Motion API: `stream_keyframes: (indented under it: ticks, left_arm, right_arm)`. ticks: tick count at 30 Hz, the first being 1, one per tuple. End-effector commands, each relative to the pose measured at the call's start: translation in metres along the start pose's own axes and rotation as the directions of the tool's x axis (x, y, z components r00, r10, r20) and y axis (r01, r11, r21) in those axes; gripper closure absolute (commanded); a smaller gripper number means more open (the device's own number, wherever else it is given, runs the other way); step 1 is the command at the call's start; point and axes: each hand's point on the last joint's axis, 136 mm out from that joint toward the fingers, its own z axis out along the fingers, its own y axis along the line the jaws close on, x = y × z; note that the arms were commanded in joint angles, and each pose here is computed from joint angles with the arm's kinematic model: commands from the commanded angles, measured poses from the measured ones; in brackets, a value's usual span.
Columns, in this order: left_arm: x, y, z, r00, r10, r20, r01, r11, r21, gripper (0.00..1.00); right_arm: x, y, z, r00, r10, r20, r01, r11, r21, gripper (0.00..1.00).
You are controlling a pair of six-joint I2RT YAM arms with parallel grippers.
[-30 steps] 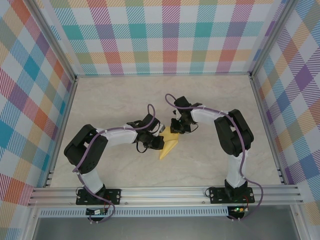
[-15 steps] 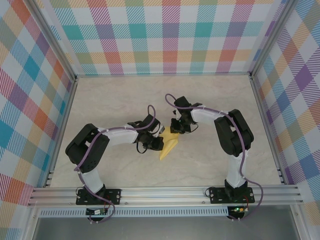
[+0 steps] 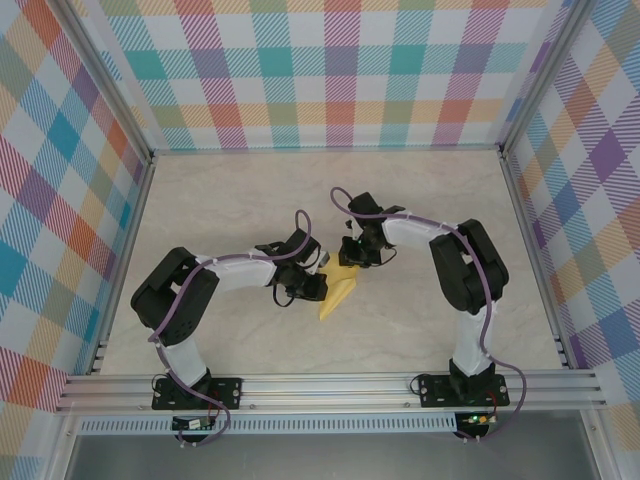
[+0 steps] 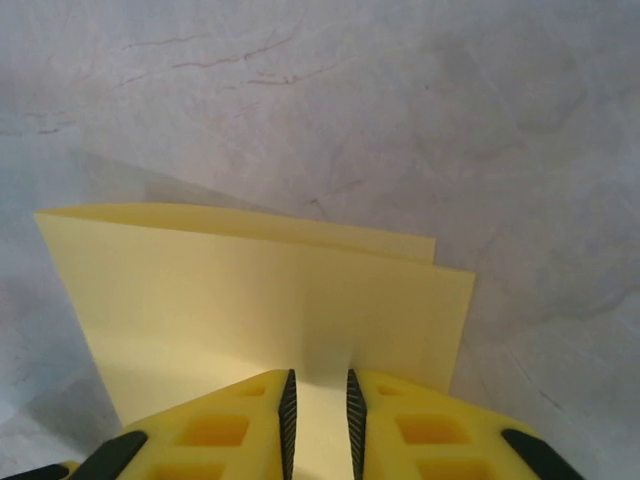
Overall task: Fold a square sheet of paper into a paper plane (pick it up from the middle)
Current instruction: Third fold the triangle at the center of the table.
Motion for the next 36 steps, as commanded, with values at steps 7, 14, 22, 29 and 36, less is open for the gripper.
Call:
stream_keyframes:
  ticks: [7,14,22,29,36]
  left_arm:
    - [0.006,0.001,0.003,0.999,-0.014,-0.035,0.014,1.0,0.014,0.92]
    - [-0.002,-0.003,0.003,1.0,-0.014,-0.008,0.014,0.999,0.033,0.92]
    - [0.001,-0.001,0.005,1.0,-0.01,-0.02,0.011,1.0,0.026,0.91]
    - [0.004,0.0,0.005,1.0,-0.015,-0.023,0.016,1.0,0.026,0.91]
    - [0.004,0.0,0.005,1.0,-0.013,-0.027,0.014,0.999,0.029,0.91]
  right_arm:
    - [0.02,0.013,-0.054,0.988,0.118,0.099,-0.105,0.985,-0.133,0.74]
    - [0.069,0.046,-0.044,0.977,0.213,0.024,-0.188,0.904,-0.384,0.91]
    - [0.111,0.08,-0.015,0.987,0.153,-0.037,-0.155,0.905,-0.397,0.93]
    - [0.119,0.076,-0.003,0.982,0.185,-0.026,-0.181,0.914,-0.362,0.93]
    - [0.13,0.067,0.001,0.978,0.204,-0.038,-0.204,0.914,-0.352,0.93]
